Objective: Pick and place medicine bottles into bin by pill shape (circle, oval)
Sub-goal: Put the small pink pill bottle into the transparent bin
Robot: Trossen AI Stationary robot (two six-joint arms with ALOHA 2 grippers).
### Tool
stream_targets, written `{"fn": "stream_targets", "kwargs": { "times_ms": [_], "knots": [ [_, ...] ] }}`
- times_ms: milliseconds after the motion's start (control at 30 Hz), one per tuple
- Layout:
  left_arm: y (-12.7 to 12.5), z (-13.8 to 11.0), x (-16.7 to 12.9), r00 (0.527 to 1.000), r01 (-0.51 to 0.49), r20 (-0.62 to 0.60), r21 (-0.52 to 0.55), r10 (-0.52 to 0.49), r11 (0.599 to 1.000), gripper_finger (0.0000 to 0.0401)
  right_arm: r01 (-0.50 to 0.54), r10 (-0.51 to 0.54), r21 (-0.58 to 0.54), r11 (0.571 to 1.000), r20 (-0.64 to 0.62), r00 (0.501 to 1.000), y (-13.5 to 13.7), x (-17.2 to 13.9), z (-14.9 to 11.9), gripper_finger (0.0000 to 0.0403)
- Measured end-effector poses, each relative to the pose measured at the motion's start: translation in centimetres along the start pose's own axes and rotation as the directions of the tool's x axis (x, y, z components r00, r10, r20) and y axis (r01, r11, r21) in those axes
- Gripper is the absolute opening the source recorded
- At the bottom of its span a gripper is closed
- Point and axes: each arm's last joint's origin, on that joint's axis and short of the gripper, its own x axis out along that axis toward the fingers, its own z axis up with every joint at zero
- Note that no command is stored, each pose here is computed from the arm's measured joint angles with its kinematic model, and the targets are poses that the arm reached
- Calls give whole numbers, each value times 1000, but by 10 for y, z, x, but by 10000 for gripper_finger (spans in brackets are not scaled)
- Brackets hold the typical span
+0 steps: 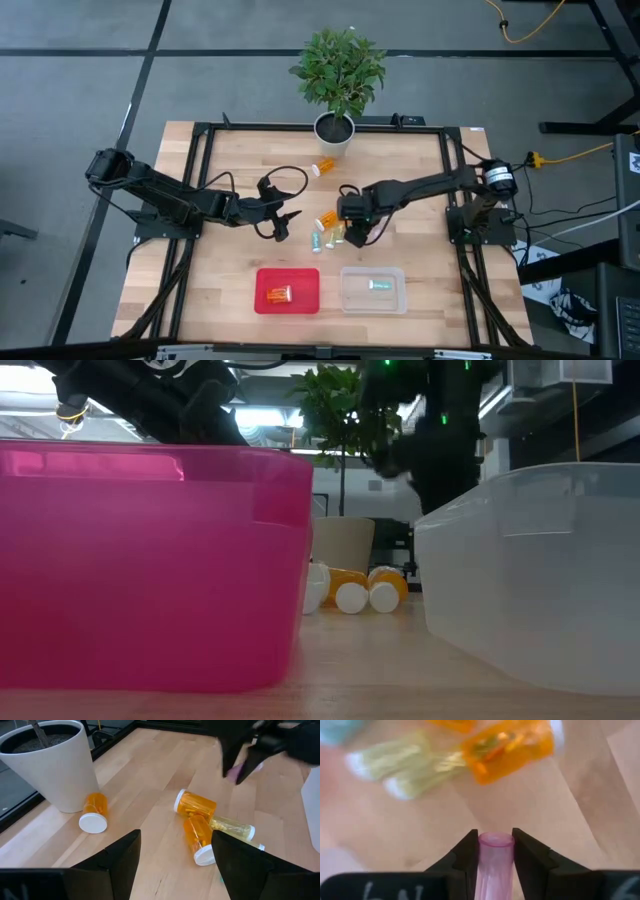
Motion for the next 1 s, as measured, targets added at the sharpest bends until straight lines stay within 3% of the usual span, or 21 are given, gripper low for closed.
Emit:
{"fn": "stream_targets", "kwargs": {
  "times_ms": [233,433,733,1000],
  "knots": [
    [0,0,0,1000,0,0,0,0,1000,237,36,-35,-93,995,12,999,28,-48,-6,106],
    [0,0,0,1000,0,0,0,0,1000,237,-12,9,-140,990,-23,1000,58,-76,-31,110],
    [0,0,0,1000,0,0,0,0,1000,237,-75,69,-228,971,-35,997,98,-84,-78,110],
    [0,0,0,1000,0,0,0,0,1000,237,-138,134,-348,927,-35,990,112,-86,-90,118]
  ]
}}
